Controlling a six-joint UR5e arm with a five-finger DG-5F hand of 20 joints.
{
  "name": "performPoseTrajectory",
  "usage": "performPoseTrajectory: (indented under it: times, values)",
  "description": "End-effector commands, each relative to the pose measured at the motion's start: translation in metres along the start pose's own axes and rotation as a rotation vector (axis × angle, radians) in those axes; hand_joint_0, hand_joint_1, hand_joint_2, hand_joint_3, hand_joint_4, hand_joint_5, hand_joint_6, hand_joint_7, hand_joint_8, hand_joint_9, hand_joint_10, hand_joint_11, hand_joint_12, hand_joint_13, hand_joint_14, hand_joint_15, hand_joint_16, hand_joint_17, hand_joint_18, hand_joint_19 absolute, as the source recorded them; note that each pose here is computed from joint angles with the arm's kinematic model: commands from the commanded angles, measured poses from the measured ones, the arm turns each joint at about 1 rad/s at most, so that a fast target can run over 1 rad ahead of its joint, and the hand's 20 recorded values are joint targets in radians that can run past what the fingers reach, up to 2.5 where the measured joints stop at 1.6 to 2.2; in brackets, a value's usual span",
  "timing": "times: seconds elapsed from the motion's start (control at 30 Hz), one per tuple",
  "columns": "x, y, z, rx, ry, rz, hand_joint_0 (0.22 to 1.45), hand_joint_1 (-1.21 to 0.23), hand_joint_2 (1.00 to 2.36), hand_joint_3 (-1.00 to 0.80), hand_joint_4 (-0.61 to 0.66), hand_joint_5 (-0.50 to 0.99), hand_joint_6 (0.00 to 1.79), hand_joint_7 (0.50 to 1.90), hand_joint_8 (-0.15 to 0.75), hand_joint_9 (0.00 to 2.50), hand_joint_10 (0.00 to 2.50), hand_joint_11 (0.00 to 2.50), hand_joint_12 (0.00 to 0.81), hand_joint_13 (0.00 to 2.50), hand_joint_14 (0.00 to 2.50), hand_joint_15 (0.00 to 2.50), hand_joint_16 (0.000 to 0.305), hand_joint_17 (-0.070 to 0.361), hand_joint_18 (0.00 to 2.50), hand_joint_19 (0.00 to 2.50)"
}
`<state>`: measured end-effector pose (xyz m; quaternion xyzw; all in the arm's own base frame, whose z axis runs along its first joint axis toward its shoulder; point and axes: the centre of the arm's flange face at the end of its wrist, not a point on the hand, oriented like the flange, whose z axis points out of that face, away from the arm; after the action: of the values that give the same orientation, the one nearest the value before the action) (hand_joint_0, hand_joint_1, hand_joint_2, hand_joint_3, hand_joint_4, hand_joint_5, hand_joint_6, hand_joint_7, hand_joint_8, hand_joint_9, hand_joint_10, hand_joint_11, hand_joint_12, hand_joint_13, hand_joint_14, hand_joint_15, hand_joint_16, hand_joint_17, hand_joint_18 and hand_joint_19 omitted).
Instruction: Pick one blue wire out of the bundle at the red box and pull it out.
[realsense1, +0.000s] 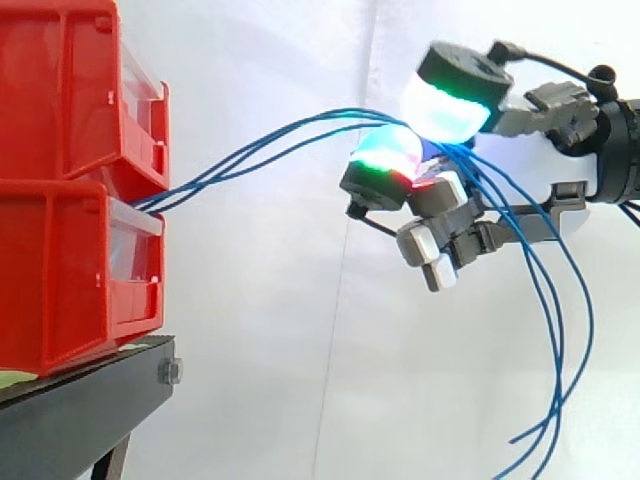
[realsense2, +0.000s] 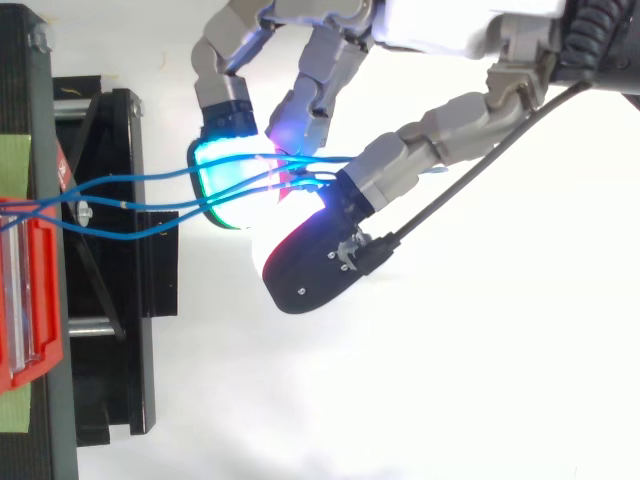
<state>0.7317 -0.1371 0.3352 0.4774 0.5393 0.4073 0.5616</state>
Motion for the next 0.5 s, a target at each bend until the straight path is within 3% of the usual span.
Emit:
performPoseTrajectory:
  times: [0.0, 0.07, 0.17, 0.27, 0.4, 0.47]
  values:
    - [0.0002, -0.001, -0.0006, 0.005, 0.001, -0.001, 0.47, -0.65, 1.0, -0.5, 0.18, -0.12, 0.9, 1.07, 0.377, 1.16, 0.02, 0.79, 0.457, 0.97, 0.02, 0.63, 0.061, 0.138, 0.91, 0.64]
    - [0.0002, -0.0013, -0.0009, 0.008, 0.002, -0.001, 0.48, -0.52, 1.0, -0.5, 0.17, -0.11, 0.89, 1.09, 0.381, 1.2, 0.02, 0.79, 0.453, 0.99, 0.02, 0.64, 0.061, 0.137, 0.91, 0.64]
    - [0.0001, -0.0005, -0.0006, 0.007, 0.002, -0.001, 0.53, -0.43, 1.0, -0.5, 0.17, -0.1, 0.88, 1.13, 0.372, 1.25, 0.02, 0.8, 0.436, 1.01, 0.02, 0.65, 0.056, 0.127, 0.9, 0.67]
    - [0.0001, -0.0005, -0.0006, 0.007, 0.002, -0.001, 0.58, -0.52, 1.0, -0.47, 0.17, -0.09, 0.88, 1.15, 0.369, 1.28, 0.02, 0.81, 0.424, 1.04, 0.02, 0.65, 0.052, 0.118, 0.93, 0.67]
    - [0.0001, -0.0007, -0.0008, 0.008, 0.002, -0.001, 0.61, -0.7, 1.01, -0.38, 0.19, -0.09, 0.88, 1.24, 0.36, 1.13, 0.02, 0.79, 0.424, 1.01, 0.02, 0.65, 0.051, 0.114, 0.93, 0.62]
    - [-0.001, -0.0009, -0.0009, 0.008, 0.001, -0.001, 0.62, -0.78, 1.01, -0.37, 0.19, -0.09, 0.9, 1.21, 0.352, 1.07, 0.02, 0.78, 0.416, 0.99, 0.02, 0.64, 0.05, 0.112, 0.93, 0.62]
